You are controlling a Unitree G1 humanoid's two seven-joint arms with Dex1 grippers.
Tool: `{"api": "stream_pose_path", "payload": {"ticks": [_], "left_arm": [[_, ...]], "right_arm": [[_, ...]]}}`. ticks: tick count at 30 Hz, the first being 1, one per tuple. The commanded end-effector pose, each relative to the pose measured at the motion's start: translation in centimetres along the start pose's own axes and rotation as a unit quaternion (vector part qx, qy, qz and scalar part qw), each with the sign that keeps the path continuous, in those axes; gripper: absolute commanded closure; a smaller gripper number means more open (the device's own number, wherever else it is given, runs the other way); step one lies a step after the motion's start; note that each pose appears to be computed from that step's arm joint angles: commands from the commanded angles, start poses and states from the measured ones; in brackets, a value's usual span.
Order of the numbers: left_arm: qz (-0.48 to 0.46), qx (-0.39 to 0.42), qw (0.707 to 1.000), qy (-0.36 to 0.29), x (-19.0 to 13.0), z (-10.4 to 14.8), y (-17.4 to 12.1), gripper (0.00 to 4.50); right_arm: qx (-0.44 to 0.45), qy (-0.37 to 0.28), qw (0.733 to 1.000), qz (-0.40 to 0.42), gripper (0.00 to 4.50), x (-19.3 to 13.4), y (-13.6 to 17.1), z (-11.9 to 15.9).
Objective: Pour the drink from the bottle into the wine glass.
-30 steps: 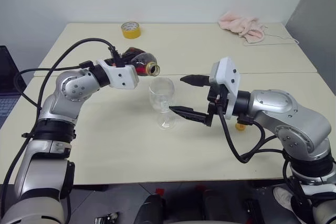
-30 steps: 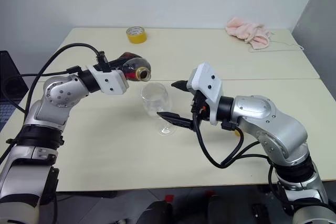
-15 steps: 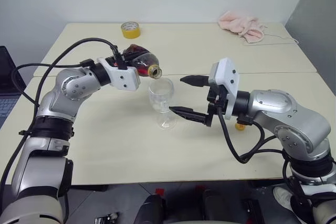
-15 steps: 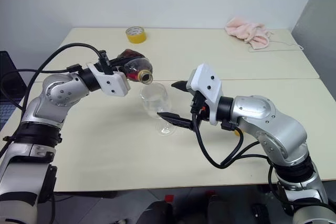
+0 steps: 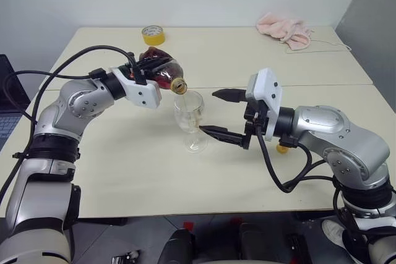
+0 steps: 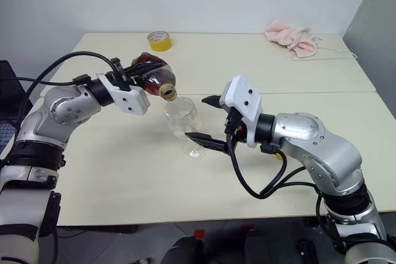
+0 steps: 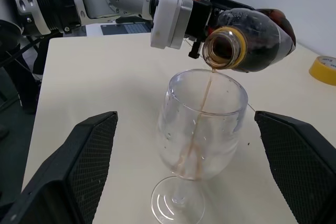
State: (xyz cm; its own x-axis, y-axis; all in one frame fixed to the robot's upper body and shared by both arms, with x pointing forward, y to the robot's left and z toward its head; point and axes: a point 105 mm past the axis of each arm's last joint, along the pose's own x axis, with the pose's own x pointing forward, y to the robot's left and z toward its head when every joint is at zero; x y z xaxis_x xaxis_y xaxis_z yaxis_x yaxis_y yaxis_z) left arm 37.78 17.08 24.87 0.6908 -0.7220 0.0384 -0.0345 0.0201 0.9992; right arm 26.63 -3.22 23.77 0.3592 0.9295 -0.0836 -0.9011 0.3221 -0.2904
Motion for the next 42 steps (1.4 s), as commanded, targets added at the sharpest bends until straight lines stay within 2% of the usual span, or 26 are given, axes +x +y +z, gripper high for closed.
{"api": "stream_pose_path", "payload": {"ticks": [1, 42], "left_arm": [[0.039, 0.032, 0.999, -0.009, -0.3, 0.3, 2.6, 3.76], [0.054, 0.071, 0.996, -0.007, 0.2, 0.1, 3.3, 3.76]], "right_arm": [[-0.02, -0.013, 1.0, 0.005, 0.0, -0.1, 0.4, 0.9], [-0.016, -0.002, 0.999, 0.028, 0.0, -0.3, 1.4, 0.6]]}}
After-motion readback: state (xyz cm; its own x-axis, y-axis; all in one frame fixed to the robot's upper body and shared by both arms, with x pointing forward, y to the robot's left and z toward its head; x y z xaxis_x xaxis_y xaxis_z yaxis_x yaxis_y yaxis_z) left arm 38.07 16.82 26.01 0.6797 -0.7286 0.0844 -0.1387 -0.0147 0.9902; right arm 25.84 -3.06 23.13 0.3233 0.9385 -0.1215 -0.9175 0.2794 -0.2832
